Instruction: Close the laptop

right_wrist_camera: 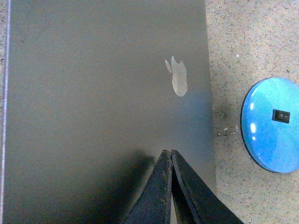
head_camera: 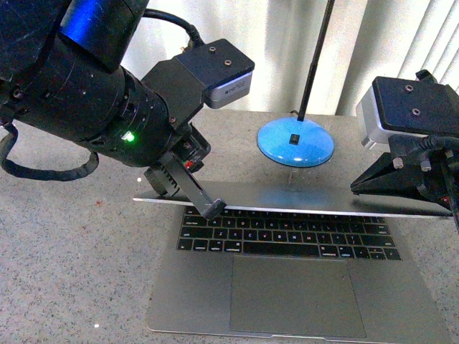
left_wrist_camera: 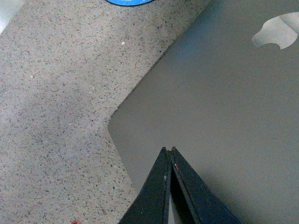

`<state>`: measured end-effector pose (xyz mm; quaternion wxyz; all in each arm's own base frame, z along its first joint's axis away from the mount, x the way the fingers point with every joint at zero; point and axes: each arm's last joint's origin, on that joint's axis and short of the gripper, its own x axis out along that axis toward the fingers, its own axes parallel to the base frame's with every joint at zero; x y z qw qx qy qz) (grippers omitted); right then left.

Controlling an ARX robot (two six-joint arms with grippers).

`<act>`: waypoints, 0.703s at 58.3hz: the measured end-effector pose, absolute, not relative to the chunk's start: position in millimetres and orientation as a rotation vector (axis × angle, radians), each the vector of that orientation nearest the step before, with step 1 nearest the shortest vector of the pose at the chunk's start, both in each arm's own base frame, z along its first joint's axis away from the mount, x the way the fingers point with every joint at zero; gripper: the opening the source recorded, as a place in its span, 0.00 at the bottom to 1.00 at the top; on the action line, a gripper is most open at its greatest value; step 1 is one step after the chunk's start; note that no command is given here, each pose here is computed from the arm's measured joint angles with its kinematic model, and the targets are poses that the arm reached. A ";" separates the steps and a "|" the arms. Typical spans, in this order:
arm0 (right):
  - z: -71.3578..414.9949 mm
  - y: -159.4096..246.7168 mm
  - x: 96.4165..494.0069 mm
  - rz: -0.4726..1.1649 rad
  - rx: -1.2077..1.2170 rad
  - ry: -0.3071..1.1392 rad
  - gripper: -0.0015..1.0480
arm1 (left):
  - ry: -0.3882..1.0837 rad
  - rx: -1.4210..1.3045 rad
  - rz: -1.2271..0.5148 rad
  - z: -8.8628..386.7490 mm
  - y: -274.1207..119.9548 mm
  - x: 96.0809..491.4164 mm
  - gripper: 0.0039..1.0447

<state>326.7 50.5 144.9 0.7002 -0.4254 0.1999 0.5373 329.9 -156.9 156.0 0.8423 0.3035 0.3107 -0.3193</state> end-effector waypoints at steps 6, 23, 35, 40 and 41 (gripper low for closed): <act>142.5 50.9 325.7 1.201 -0.948 0.449 0.03 | 0.667 0.641 -0.677 150.8 -156.1 327.8 0.03; 131.6 53.2 321.2 1.215 -0.945 0.463 0.03 | 0.682 0.639 -0.679 142.0 -154.0 323.3 0.03; 125.5 54.3 317.8 1.225 -0.941 0.471 0.03 | 0.689 0.639 -0.683 137.8 -153.0 320.8 0.03; 124.0 54.7 317.5 1.226 -0.941 0.472 0.03 | 0.696 0.640 -0.685 134.5 -152.1 319.0 0.03; 123.8 54.8 317.4 1.227 -0.941 0.472 0.03 | 0.696 0.640 -0.685 134.0 -151.9 318.7 0.03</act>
